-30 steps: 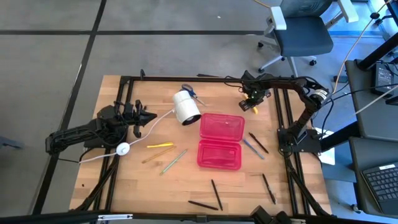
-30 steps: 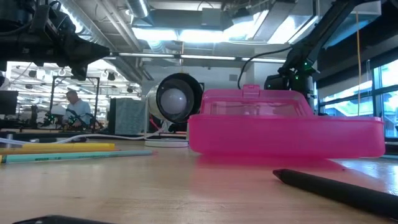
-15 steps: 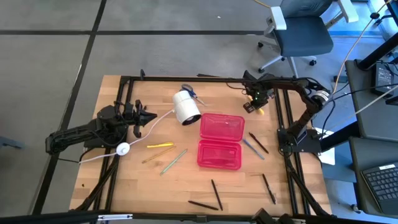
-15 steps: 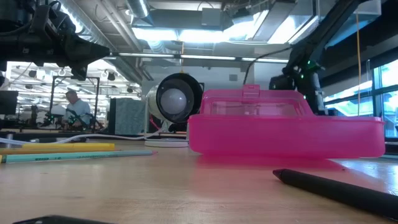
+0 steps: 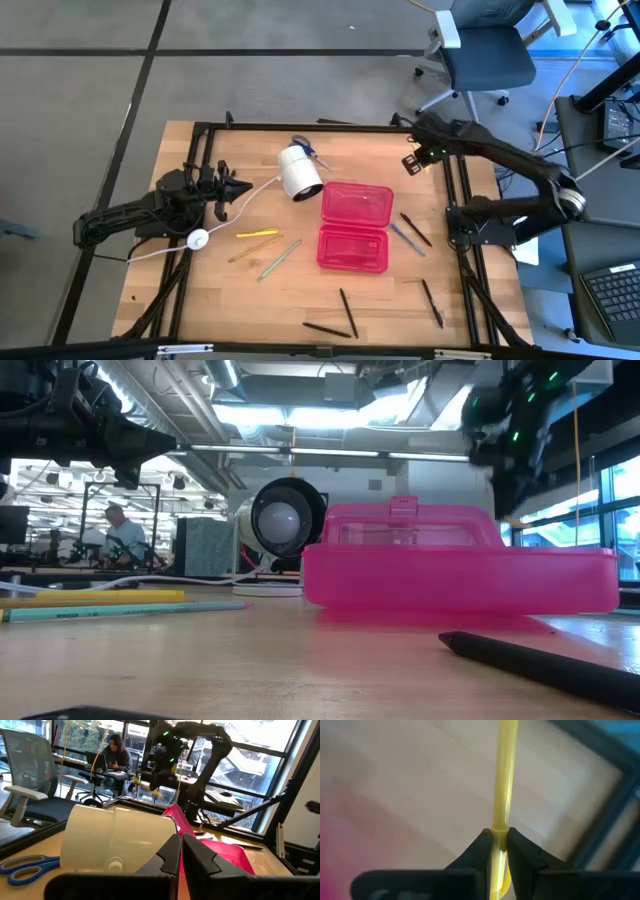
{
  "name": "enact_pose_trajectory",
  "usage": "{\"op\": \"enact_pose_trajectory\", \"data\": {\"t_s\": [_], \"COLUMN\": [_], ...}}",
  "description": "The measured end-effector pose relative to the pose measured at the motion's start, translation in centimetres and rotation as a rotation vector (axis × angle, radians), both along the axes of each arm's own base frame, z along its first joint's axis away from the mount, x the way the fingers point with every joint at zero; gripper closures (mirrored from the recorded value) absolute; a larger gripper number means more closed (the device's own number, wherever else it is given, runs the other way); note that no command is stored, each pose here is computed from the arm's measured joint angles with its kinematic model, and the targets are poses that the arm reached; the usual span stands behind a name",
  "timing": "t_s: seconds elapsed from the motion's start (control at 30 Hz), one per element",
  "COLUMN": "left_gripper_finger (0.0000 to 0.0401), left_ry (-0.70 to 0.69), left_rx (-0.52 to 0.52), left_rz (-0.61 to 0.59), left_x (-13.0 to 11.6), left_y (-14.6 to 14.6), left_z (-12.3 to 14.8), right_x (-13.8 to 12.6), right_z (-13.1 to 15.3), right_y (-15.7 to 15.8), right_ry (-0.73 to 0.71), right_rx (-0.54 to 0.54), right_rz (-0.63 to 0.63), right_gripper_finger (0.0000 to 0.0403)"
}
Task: Pick & place school supplies into a supply box
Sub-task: Put the yellow pen into the pink supply box
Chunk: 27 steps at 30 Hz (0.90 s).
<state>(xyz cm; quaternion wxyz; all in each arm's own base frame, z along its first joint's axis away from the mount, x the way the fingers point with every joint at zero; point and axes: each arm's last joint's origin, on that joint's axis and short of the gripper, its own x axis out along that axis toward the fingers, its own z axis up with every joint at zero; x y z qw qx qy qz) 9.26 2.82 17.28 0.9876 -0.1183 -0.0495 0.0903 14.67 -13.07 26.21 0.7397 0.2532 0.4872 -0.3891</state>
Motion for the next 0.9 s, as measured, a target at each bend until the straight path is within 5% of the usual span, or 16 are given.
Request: {"op": "enact_pose_trajectory", "data": {"t_s": [0.23, 0.43, 0.9], "left_gripper_finger": [0.0392, 0.0393, 0.0391], "left_ry": [-0.016, -0.023, -0.022], "left_rx": [0.006, 0.008, 0.008], "left_rz": [0.0, 0.0, 0.0], "left_x": [0.0, 0.0, 0.0], "left_y": [0.0, 0.0, 0.0], "left_z": [0.2, 0.2, 0.2], "right_x": [1.0, 4.0, 10.4], "right_z": [3.7, 4.4, -3.0], "right_y": [5.8, 10.6, 19.5], "right_ry": [-0.351, -0.494, -0.163], "right_rx": [-0.015, 0.011, -0.035], "right_rz": [0.296, 0.598, 0.754], "right_gripper_finger": [0.0353, 0.0353, 0.0353]}}
